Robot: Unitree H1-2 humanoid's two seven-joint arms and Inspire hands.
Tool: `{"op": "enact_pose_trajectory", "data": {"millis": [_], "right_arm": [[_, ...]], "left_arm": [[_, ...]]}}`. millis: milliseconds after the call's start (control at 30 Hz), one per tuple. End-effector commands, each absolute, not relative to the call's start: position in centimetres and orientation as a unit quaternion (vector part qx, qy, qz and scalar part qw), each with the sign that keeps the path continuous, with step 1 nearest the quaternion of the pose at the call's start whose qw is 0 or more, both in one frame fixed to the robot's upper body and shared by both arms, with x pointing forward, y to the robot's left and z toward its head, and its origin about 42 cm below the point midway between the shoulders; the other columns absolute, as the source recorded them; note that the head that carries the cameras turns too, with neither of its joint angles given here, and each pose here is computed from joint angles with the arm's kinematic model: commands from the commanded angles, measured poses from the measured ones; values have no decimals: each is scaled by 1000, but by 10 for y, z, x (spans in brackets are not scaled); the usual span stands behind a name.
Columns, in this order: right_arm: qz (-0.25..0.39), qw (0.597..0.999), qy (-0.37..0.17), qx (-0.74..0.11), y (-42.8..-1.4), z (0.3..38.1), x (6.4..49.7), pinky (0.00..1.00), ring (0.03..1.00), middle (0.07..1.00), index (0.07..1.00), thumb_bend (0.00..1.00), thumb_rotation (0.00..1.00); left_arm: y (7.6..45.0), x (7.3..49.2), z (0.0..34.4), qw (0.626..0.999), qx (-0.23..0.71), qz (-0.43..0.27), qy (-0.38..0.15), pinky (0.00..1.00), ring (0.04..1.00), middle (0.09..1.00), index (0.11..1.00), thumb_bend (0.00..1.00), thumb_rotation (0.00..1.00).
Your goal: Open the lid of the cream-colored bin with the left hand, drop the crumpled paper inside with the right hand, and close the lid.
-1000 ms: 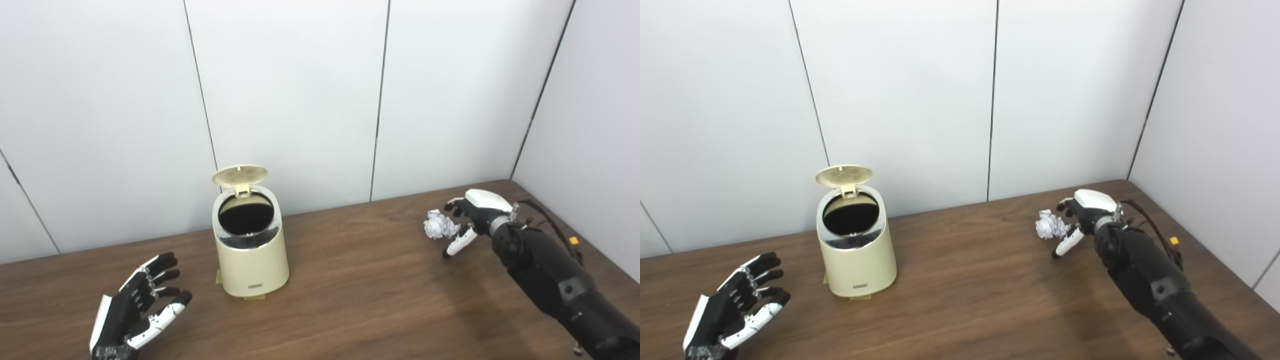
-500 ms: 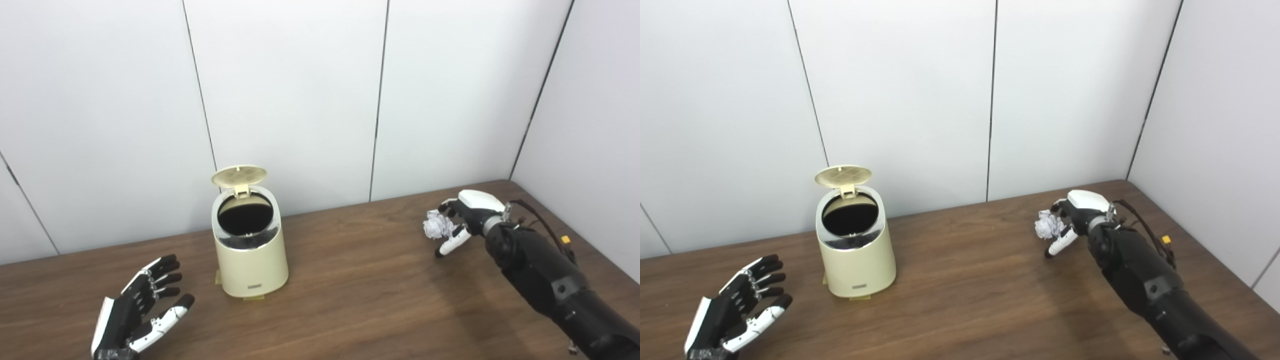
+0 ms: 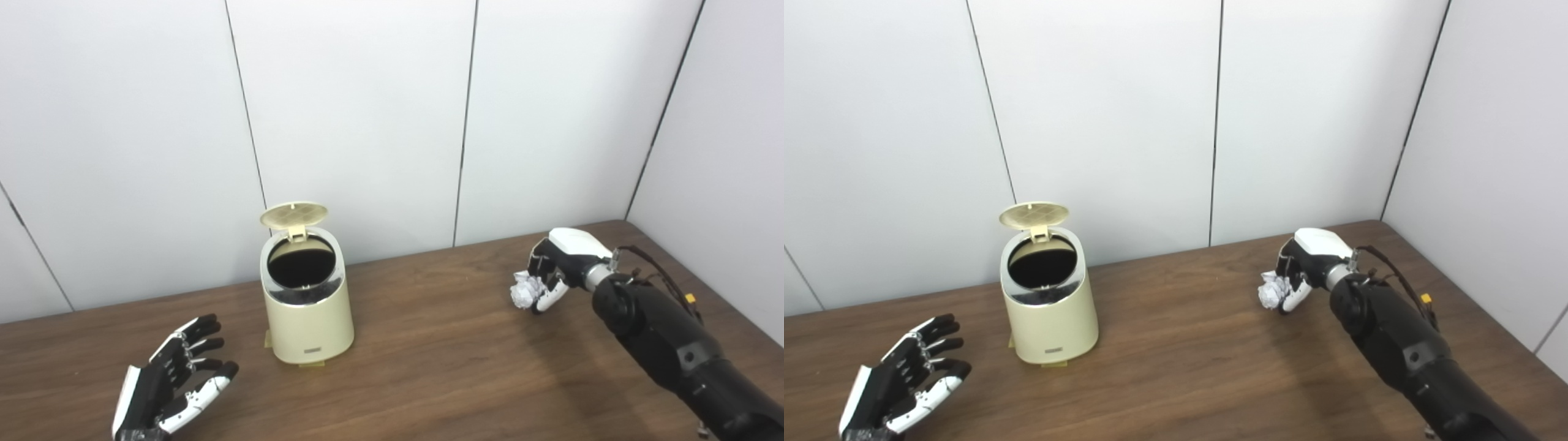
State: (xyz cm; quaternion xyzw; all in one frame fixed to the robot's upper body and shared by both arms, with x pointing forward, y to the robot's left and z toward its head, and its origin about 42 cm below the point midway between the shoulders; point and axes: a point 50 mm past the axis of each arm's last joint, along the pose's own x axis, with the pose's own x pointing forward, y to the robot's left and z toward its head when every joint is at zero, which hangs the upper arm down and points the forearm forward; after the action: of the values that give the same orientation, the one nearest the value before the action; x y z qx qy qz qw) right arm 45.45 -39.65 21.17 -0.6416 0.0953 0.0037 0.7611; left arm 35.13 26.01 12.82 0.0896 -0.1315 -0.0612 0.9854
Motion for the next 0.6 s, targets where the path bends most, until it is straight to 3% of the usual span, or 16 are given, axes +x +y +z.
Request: {"op": "enact_pose_trajectory", "data": {"millis": [0, 233, 367, 567], "right_arm": [[-22, 750, 80, -656, -410, 233, 458, 872, 704, 526, 461, 524, 0], [-21, 722, 46, -690, -405, 245, 454, 833, 684, 514, 470, 527, 0], [-26, 732, 17, -681, -405, 251, 453, 919, 698, 500, 480, 529, 0], [-34, 749, -54, -659, -380, 279, 448, 882, 680, 493, 484, 530, 1]], "left_arm": [[260, 352, 133, 984, 90, -59, -145, 665, 756, 803, 834, 640, 199], [257, 351, 135, 983, 95, -61, -144, 709, 772, 805, 834, 643, 198], [256, 350, 135, 984, 91, -64, -142, 706, 781, 811, 837, 650, 214], [254, 352, 134, 983, 94, -66, -142, 694, 772, 808, 837, 657, 224]]}}
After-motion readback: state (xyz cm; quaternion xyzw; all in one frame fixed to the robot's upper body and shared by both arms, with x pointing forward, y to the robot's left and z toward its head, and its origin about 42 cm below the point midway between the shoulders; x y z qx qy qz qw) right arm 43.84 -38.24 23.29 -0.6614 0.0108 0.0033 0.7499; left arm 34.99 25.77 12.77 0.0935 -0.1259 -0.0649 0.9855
